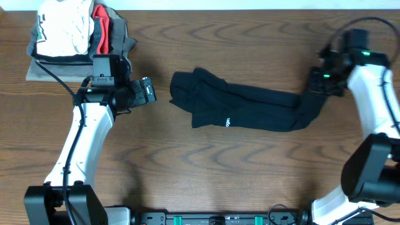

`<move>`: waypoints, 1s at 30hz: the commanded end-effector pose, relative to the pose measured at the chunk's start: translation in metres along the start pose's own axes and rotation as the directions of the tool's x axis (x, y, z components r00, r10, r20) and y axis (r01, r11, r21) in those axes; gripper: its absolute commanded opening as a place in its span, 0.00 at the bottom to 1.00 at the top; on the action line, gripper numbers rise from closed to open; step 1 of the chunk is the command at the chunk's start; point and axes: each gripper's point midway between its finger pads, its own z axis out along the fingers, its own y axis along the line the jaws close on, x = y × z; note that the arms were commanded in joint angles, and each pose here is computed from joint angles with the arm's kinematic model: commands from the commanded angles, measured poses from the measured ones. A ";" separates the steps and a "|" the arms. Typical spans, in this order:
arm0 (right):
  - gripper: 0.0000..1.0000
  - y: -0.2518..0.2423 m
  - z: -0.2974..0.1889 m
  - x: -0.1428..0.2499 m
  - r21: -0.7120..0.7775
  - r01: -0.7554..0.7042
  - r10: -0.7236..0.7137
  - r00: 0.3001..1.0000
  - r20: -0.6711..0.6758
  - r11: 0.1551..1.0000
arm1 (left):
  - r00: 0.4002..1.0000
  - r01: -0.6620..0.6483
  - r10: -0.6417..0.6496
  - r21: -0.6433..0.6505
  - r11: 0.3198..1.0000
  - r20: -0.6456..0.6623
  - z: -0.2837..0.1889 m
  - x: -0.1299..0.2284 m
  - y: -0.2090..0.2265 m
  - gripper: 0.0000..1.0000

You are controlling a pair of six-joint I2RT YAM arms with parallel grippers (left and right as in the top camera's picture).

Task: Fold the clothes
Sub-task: 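Carry the strip's right end leftward with the right gripper, folding it over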

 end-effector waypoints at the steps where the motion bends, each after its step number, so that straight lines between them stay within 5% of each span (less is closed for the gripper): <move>1: 0.04 0.037 0.002 -0.003 -0.024 0.023 -0.023 1.000 0.013 0.999 | 0.999 -0.022 0.022 0.017 1.000 0.038 -0.009 -0.010 -0.006 0.98; 15: 0.09 0.105 0.029 0.005 -0.018 0.126 -0.126 0.992 0.026 0.992 | 0.999 -0.024 0.023 0.018 1.000 0.045 -0.009 -0.011 -0.007 0.98; 21: 0.26 0.134 0.041 0.011 -0.066 0.167 -0.166 0.986 0.025 0.984 | 0.999 -0.025 0.024 0.018 1.000 0.047 -0.009 -0.012 -0.007 0.98; 30: 0.32 0.176 0.039 0.030 -0.172 0.277 -0.279 0.960 0.016 0.945 | 0.998 -0.027 0.026 0.022 0.999 0.063 -0.009 -0.016 -0.008 0.98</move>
